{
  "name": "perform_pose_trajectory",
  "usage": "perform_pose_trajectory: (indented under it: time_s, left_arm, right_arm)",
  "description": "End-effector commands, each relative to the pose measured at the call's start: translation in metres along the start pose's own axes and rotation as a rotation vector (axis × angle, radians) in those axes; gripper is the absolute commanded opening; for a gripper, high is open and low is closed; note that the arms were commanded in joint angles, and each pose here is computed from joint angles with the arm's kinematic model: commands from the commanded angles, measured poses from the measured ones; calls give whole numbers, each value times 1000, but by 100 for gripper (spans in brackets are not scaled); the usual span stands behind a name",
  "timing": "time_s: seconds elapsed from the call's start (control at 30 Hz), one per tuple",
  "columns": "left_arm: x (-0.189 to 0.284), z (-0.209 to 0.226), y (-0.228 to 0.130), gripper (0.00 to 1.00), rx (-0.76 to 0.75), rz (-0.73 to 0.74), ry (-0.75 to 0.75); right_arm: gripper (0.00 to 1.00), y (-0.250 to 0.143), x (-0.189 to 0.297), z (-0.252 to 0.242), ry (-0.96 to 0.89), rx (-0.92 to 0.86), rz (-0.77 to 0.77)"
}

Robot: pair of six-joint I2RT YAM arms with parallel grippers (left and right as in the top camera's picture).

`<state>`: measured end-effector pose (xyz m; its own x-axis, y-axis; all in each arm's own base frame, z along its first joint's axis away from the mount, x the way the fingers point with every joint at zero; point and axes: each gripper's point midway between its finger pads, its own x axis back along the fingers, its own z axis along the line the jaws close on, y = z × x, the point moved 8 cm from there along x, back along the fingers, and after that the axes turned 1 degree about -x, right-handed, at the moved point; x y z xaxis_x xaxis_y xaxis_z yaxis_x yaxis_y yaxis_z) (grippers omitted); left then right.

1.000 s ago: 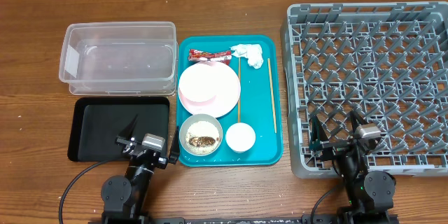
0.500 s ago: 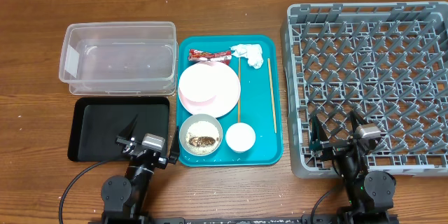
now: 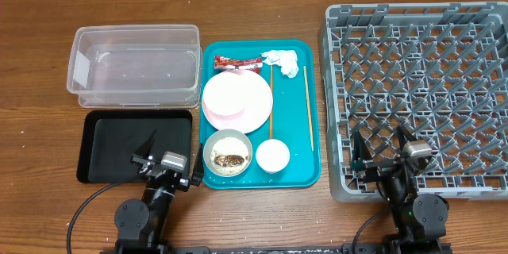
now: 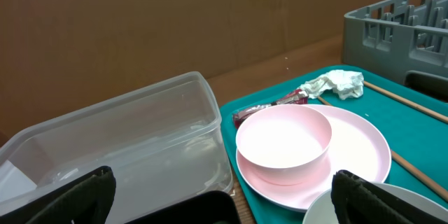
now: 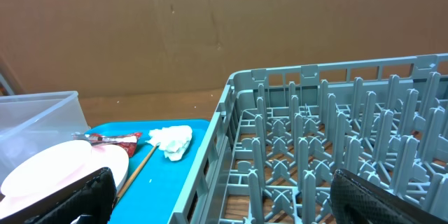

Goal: Sort waste into correct bins and load items into the dishwasher

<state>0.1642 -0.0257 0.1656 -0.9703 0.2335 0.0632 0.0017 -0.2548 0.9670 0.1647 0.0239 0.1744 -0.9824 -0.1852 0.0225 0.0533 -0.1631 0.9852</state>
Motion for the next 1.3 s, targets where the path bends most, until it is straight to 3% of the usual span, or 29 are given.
perform_pose_trajectory:
  time_s: [0.0, 0.17, 0.27, 0.37, 0.43, 0.67, 0.8, 0.9, 1.03, 1.27]
  left_arm:
    - [0, 1, 1, 100, -17, -15, 12]
    - [0, -3, 5, 100, -13, -42, -38]
    - [5, -27, 11, 100, 127, -90, -313]
    - [15, -41, 29, 100, 102, -213, -511]
    - [19, -44, 36, 100, 96, -260, -563]
    - [25, -46, 50, 100, 176, -314, -630]
    - [29, -36, 72, 100, 318, -344, -590]
    - [37, -27, 99, 100, 334, -366, -550]
    - [41, -15, 135, 100, 366, -277, -503]
    - [14, -2, 186, 100, 567, 159, -589]
  right_arm:
    - [100, -2, 0, 0, 2, 0, -2]
    - [100, -2, 0, 9, 105, -14, 8]
    - [100, -3, 1, 13, 140, -58, 16]
    - [100, -1, 1, 16, 171, -71, 10]
    - [100, 7, 3, 21, 219, -64, -12]
    - [100, 52, 18, 35, 295, -91, -70]
    - [100, 73, 30, 40, 274, -118, 20]
    - [100, 87, 36, 43, 250, -142, 123]
    - [100, 105, 34, 46, 209, -181, 290]
    - [100, 152, 13, 54, 184, -229, 474]
